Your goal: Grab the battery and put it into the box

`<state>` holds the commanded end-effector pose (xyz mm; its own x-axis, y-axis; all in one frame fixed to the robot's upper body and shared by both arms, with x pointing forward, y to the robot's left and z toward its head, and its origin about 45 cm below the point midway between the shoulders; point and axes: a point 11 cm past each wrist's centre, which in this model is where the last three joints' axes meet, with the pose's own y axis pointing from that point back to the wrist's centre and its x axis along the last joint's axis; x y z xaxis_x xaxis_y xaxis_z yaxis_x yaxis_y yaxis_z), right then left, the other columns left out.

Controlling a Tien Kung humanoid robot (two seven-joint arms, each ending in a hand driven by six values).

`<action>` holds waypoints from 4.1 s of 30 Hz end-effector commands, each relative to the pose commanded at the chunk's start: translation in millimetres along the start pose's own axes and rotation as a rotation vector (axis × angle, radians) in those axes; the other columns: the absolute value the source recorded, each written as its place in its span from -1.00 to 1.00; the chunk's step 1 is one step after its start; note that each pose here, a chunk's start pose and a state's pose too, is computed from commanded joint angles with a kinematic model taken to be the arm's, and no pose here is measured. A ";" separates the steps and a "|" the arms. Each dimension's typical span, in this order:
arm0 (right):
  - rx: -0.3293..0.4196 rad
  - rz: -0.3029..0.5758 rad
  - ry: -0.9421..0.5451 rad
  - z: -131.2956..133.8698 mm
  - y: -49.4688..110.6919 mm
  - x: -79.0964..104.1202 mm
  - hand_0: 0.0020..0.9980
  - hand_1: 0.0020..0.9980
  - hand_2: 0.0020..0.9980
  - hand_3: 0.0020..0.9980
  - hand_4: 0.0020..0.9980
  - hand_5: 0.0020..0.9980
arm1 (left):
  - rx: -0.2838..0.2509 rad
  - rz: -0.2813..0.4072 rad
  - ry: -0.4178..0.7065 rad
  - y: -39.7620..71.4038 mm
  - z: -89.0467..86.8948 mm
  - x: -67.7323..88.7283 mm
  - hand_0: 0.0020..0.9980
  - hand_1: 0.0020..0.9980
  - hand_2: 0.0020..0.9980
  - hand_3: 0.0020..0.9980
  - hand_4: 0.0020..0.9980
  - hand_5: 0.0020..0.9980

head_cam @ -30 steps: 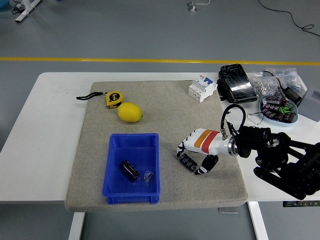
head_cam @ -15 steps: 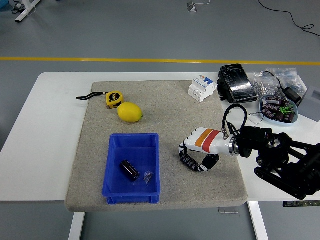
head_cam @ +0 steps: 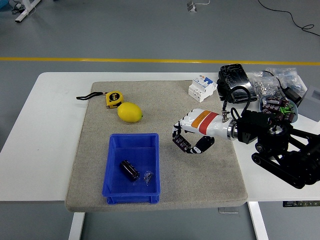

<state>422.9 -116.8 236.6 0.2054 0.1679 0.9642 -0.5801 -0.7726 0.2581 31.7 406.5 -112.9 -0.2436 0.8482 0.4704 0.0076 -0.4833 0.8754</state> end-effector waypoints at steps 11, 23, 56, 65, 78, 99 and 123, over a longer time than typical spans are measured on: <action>0.111 0.082 0.065 -51.9 -36.8 48.7 0.19 -0.01 0.09 0.00 0.42 -0.70 | -0.003 0.010 -0.009 -1.0 1.1 5.2 0.34 0.21 0.39 0.26 0.47 0.15; 0.150 0.054 0.079 -67.1 -47.8 44.5 0.22 0.14 0.31 0.34 0.63 -0.58 | -0.016 0.021 -0.007 -1.5 5.9 9.0 0.32 0.19 0.38 0.26 0.47 0.15; -0.092 0.556 -0.014 39.1 43.1 194.8 0.30 0.22 0.43 0.88 0.91 -0.48 | -0.018 0.014 0.000 0.3 11.9 3.4 0.30 0.18 0.37 0.26 0.47 0.15; -0.238 0.802 -0.403 97.8 114.0 191.2 0.28 0.21 0.39 0.90 0.89 -0.37 | -0.028 -0.003 0.008 1.6 16.1 -2.3 0.31 0.18 0.37 0.26 0.47 0.15; -0.349 0.941 -1.003 149.1 187.4 124.2 0.27 0.22 0.44 0.87 1.00 0.21 | -0.022 -0.009 -0.017 1.6 12.0 -4.0 0.30 0.18 0.37 0.25 0.45 0.15; -0.480 0.858 -1.569 124.2 184.0 -46.6 0.23 0.22 0.44 0.87 1.00 0.54 | -0.018 -0.013 -0.013 2.1 9.8 -6.9 0.30 0.21 0.38 0.25 0.44 0.16; -0.506 0.805 -1.552 124.5 184.9 -56.0 0.30 0.35 0.54 0.86 1.00 0.66 | -0.022 -0.021 -0.005 2.4 9.9 -8.5 0.30 0.21 0.38 0.25 0.44 0.17</action>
<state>402.2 -345.2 222.6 0.0800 -0.9968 0.0007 -0.9930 -0.0796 0.0874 43.4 400.3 -113.8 -0.2390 0.8590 0.4528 -0.0183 -0.4702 0.8824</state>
